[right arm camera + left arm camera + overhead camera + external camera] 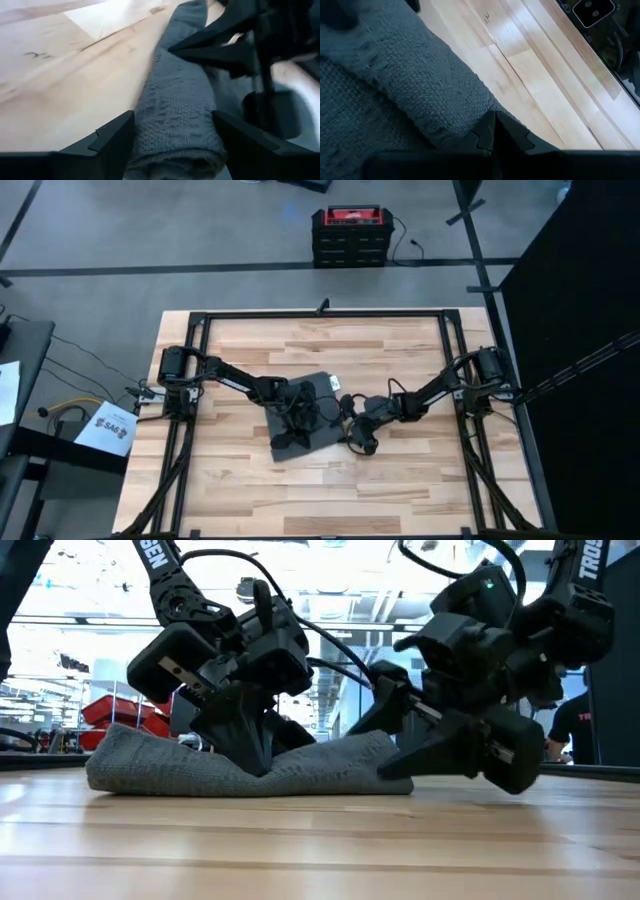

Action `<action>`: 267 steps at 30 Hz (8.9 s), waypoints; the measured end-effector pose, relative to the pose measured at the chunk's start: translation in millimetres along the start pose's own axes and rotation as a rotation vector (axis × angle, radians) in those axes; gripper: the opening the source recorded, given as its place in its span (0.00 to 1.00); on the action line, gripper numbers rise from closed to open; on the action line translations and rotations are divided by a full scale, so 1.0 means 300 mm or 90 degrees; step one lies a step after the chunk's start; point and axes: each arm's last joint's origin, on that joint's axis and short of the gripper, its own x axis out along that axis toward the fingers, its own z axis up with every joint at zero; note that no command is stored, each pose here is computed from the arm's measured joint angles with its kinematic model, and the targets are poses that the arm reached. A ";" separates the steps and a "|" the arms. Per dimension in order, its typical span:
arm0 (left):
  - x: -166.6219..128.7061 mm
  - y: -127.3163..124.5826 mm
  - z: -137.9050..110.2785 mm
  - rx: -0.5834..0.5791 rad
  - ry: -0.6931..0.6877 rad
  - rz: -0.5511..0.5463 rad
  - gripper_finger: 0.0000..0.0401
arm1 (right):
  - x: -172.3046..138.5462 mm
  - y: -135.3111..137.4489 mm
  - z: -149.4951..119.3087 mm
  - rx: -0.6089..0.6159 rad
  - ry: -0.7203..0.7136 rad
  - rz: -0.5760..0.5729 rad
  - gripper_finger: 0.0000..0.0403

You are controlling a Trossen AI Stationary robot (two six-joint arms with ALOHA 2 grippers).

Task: Roll towel
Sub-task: Roll the gray towel

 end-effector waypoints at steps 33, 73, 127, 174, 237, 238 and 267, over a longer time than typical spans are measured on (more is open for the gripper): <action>-0.005 0.006 0.004 -0.031 -0.001 0.018 0.00 | -0.028 -0.076 -0.086 0.749 0.074 0.134 0.15; -0.002 0.014 0.013 -0.012 -0.008 0.082 0.00 | -0.095 -0.029 -0.009 0.537 0.316 -0.022 0.36; 0.063 0.069 -0.018 -0.003 -0.017 0.149 0.00 | -0.312 -0.063 0.045 0.473 0.439 -0.023 0.41; 0.062 0.076 -0.012 -0.088 -0.058 0.123 0.00 | -0.256 0.022 -0.175 0.336 0.047 -0.073 0.00; -0.013 -0.045 0.088 -0.036 -0.048 0.305 0.00 | -0.249 0.079 -0.186 0.507 0.093 0.031 0.00; -0.018 -0.048 0.093 -0.033 -0.053 0.305 0.00 | -0.250 0.079 -0.186 0.507 0.093 0.031 0.00; 0.071 0.055 0.082 0.063 -0.163 0.377 0.00 | -0.249 0.081 -0.185 0.521 0.094 0.030 0.00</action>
